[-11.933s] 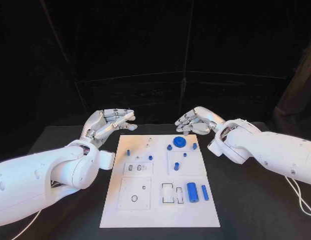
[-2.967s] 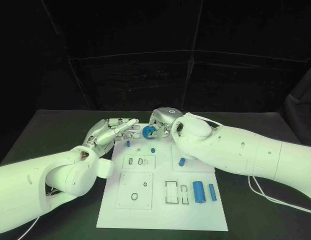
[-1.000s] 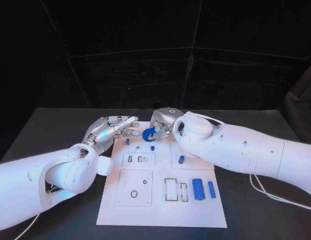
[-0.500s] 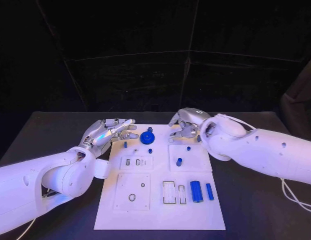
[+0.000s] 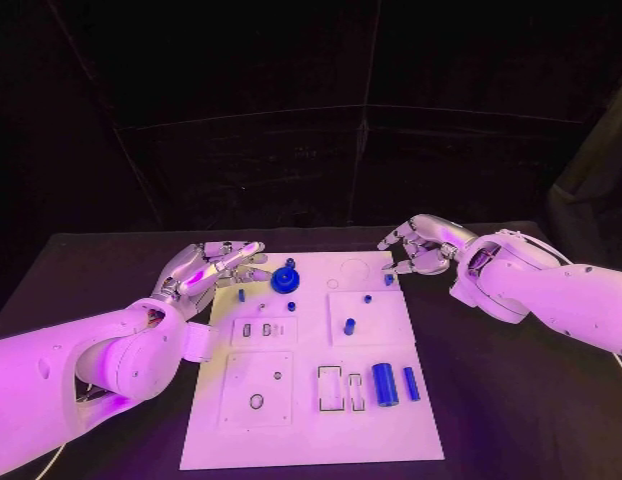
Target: Assemble the parts on the task board
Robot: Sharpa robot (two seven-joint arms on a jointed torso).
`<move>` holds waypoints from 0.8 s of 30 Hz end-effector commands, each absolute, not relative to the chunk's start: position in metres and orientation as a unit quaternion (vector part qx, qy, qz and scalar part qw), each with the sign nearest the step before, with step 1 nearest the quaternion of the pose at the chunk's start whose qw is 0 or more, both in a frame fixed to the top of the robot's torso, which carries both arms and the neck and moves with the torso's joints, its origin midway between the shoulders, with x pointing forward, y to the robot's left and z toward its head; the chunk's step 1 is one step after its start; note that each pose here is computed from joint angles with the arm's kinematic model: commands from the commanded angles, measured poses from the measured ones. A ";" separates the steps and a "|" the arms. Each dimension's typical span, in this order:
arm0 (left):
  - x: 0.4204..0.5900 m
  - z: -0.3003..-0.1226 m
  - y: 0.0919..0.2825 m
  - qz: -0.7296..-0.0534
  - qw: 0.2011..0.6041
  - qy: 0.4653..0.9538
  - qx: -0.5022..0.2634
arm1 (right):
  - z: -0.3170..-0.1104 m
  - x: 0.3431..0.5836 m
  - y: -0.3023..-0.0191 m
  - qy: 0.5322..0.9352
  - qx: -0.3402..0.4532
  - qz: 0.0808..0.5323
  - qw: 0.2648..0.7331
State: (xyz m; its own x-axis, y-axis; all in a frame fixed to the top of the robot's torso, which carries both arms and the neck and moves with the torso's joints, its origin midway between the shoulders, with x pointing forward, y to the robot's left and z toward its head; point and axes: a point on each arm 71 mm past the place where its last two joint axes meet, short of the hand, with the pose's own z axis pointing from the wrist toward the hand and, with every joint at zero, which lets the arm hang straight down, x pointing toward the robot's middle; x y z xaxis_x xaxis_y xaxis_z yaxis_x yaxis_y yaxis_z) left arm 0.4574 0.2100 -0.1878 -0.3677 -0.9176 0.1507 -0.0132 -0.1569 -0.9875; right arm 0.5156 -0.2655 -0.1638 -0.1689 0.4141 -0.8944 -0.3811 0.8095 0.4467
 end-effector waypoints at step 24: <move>0.460 -0.189 0.211 -0.629 0.359 0.541 -0.429 | -0.200 0.516 -0.282 0.720 0.036 0.311 0.619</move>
